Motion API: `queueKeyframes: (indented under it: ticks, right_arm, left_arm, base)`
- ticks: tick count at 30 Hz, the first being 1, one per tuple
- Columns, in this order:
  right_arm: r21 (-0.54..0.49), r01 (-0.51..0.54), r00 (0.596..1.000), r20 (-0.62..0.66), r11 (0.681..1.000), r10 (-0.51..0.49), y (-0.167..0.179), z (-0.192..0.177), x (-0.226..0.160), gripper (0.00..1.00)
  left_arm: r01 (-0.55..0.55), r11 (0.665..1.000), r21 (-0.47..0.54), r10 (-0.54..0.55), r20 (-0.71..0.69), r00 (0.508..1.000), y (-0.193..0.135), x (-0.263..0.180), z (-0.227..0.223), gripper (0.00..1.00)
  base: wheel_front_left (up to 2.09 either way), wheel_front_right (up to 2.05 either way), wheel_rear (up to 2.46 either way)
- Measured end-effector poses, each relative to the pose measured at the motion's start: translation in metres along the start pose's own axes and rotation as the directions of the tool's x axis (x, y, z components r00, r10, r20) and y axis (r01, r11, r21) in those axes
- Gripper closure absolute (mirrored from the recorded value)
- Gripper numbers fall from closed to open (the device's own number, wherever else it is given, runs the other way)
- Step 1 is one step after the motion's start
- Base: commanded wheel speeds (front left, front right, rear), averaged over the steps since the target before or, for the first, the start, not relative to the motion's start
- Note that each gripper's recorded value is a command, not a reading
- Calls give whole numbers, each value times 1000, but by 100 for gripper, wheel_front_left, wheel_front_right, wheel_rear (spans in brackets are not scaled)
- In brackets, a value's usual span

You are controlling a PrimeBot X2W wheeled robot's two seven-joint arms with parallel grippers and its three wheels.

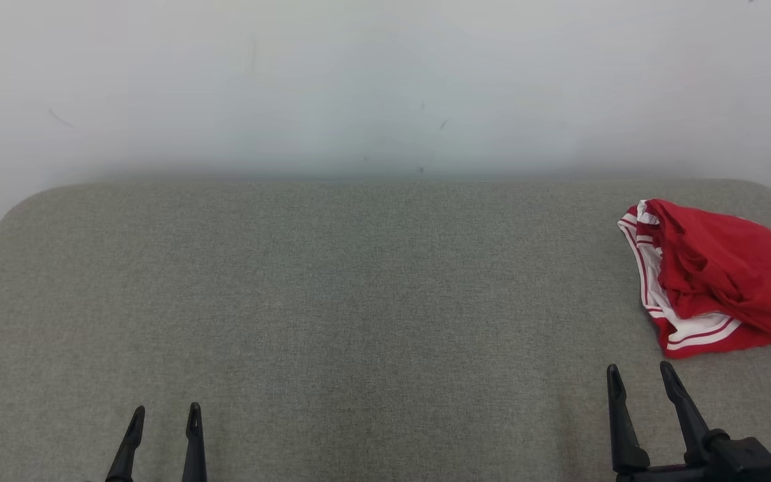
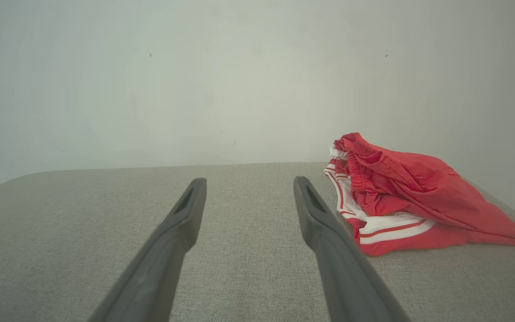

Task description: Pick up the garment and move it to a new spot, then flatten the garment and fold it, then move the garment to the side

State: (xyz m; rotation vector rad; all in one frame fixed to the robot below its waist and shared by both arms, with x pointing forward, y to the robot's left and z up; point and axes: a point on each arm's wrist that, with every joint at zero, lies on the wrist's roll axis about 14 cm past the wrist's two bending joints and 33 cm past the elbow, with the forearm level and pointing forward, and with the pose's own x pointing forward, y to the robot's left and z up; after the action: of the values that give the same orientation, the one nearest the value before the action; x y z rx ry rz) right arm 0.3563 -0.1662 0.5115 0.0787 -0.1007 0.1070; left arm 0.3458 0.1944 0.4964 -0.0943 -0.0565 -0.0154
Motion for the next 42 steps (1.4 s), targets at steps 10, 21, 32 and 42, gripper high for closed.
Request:
queueKeyframes:
  ticks: [10,21,32,42]
  right_arm:
    - [3,3,1000,-16,1000,-3,-1,-5,-1,0]
    - [5,11,1000,-27,1000,-11,-3,-8,-3,100]
    - [143,97,987,-139,985,-77,-19,-34,-8,100]
    - [303,175,977,-174,937,-126,-33,-35,1,100]
  left_arm:
    - [-5,1000,7,5,1,1000,2,0,1,0]
    - [5,1000,5,-5,-4,1000,-1,0,-1,100]
    - [-38,988,-151,28,-67,997,0,-5,-21,100]
    - [-62,943,-326,48,-51,998,-2,2,-17,100]
  base:
    - [0,0,0]
    - [0,0,0]
    - [0,0,0]
    - [0,0,0]
